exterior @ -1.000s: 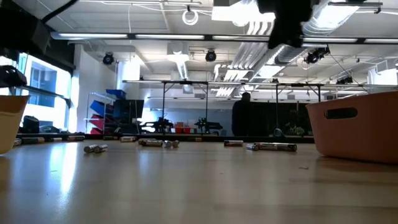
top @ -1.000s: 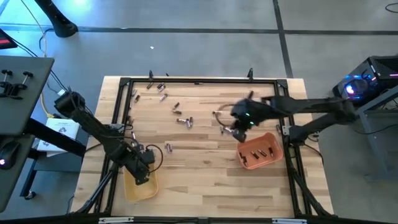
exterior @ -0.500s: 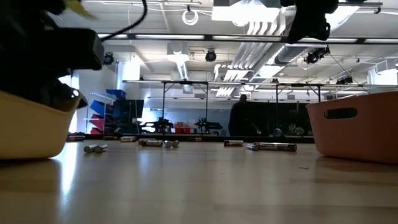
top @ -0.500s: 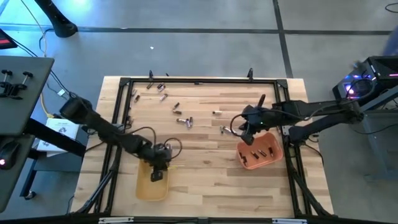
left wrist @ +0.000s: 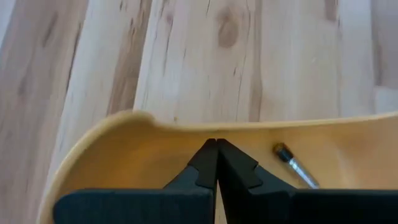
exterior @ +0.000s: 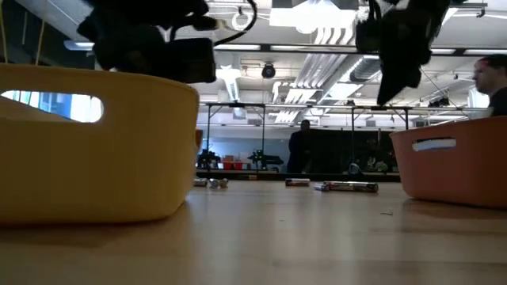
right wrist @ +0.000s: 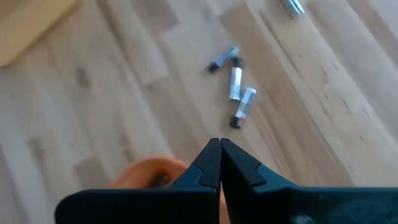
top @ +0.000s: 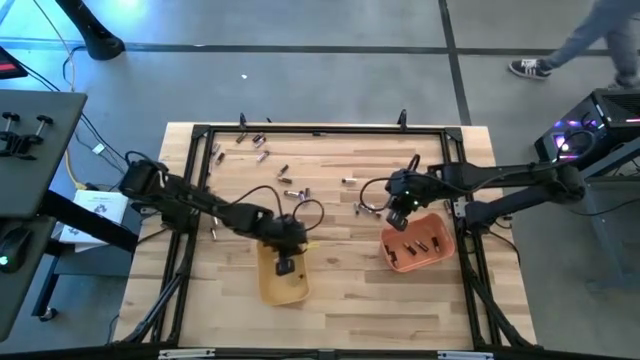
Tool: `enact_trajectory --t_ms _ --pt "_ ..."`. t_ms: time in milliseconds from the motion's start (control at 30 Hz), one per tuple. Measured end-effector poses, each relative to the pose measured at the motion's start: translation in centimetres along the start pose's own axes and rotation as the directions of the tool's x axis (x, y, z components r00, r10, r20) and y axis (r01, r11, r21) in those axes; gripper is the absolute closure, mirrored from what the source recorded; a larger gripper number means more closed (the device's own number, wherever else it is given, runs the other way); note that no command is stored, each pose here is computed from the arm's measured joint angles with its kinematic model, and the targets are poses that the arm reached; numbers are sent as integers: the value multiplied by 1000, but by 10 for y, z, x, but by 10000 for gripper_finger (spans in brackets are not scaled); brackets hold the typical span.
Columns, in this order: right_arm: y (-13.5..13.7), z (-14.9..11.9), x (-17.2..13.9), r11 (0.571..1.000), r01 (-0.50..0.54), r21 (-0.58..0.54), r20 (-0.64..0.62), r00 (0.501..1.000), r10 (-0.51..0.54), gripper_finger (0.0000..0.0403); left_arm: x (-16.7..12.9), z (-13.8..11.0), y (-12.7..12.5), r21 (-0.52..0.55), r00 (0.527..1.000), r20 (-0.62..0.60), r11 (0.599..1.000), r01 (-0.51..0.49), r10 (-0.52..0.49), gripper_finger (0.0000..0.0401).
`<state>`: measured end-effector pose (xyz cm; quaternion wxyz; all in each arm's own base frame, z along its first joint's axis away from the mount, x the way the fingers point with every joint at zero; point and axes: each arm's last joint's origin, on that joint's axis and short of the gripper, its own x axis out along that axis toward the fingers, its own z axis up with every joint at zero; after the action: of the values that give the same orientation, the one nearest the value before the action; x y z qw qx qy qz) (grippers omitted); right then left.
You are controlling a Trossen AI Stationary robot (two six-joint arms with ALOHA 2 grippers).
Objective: Sort batteries
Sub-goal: Move the yellow bin to the center of the table, then put the silver battery into the yellow bin
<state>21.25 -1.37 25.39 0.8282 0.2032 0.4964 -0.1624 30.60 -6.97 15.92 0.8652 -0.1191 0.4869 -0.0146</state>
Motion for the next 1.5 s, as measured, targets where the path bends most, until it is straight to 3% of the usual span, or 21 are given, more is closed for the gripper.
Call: enact_trajectory --t_ms 233,333,567,767,933,1033,1100,1233,1333,1400,1500 --pt "-27 2 27 988 38 152 0 999 -39 377 -29 31 -12 8 1000 0 1000 27 -27 401" --pt "-30 4 41 989 4 145 -32 999 1 333 -41 37 -14 45 1000 3 999 19 -19 401" --pt "-32 5 84 990 99 98 -153 985 -84 223 -90 45 -15 55 992 117 998 44 -51 401" --pt "-31 4 115 989 121 82 -209 973 -101 195 -139 39 -4 -24 974 221 999 -44 48 401" --pt "-31 6 131 988 124 91 -209 972 -103 195 -161 31 1 -69 961 246 991 -111 125 401" --pt "-32 4 139 983 173 65 -218 963 -155 208 -167 27 2 -71 961 239 990 -125 138 401" --pt "-34 2 139 978 208 34 -245 950 -194 247 -171 24 3 -72 961 239 990 -125 139 401" --pt "-36 -2 129 972 232 -31 -267 935 -232 372 -191 18 5 -79 947 289 990 -121 139 401" --pt "-37 -7 111 969 246 -29 -302 922 -243 376 -207 8 9 -91 936 304 984 -155 176 401" --pt "-30 0 96 977 212 -13 -248 946 -209 380 -218 1 12 -101 928 306 977 -189 212 401" --pt "-4 12 76 997 76 16 -139 988 -73 384 -226 -11 18 -118 915 313 966 -229 255 401"
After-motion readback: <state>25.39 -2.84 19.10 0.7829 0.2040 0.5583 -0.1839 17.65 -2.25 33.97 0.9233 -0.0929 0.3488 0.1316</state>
